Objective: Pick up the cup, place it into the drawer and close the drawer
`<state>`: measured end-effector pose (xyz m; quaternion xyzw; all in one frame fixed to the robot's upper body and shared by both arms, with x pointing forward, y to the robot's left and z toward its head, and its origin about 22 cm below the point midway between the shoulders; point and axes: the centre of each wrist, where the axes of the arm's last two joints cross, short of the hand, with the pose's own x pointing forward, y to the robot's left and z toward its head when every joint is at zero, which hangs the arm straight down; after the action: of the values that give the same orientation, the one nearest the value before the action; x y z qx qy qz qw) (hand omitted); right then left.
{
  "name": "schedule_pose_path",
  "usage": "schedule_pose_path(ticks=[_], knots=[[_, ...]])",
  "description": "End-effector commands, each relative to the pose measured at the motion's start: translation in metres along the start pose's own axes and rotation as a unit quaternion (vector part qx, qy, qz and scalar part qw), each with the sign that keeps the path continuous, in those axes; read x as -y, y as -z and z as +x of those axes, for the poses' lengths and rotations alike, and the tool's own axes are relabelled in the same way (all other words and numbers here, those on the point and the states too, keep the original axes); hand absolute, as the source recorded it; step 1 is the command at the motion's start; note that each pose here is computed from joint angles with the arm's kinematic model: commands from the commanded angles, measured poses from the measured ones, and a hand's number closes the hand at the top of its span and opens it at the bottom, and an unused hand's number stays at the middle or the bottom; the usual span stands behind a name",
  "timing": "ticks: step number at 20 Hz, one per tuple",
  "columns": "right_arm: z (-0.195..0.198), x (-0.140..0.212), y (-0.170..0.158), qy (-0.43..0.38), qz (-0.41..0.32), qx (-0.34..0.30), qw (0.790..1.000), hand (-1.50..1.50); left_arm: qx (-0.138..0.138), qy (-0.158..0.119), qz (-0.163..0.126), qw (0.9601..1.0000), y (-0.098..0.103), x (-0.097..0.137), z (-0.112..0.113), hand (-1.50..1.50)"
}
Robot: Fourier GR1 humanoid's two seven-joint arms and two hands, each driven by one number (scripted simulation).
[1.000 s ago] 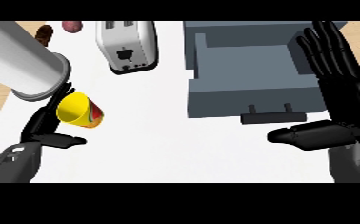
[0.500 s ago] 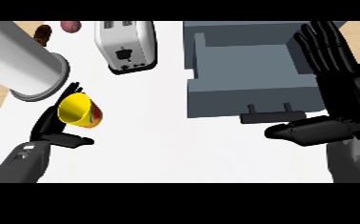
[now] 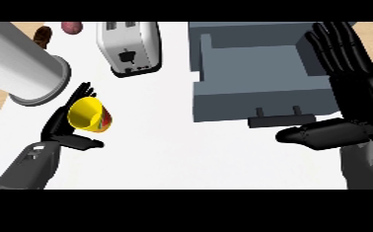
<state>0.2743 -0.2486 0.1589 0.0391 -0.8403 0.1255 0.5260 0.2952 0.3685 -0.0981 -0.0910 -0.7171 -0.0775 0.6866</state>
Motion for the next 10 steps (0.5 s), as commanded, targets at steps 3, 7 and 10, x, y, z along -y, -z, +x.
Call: schedule_pose_path(ticks=[3,7,10], knots=[[-0.006,0.000,-0.004,-0.008,0.002,-0.008,1.000,-1.50,0.069,-0.118,-0.080,0.9873,0.004,0.018,-0.009,1.50],[-0.002,0.008,0.001,-0.011,-0.008,-0.011,1.000,-1.50,0.147,-0.007,-0.006,0.9890,0.016,0.015,0.003,1.50],[-0.006,0.015,0.003,-0.004,-0.018,-0.007,1.000,-1.50,0.174,0.037,0.017,0.9840,0.014,0.015,0.002,1.50]])
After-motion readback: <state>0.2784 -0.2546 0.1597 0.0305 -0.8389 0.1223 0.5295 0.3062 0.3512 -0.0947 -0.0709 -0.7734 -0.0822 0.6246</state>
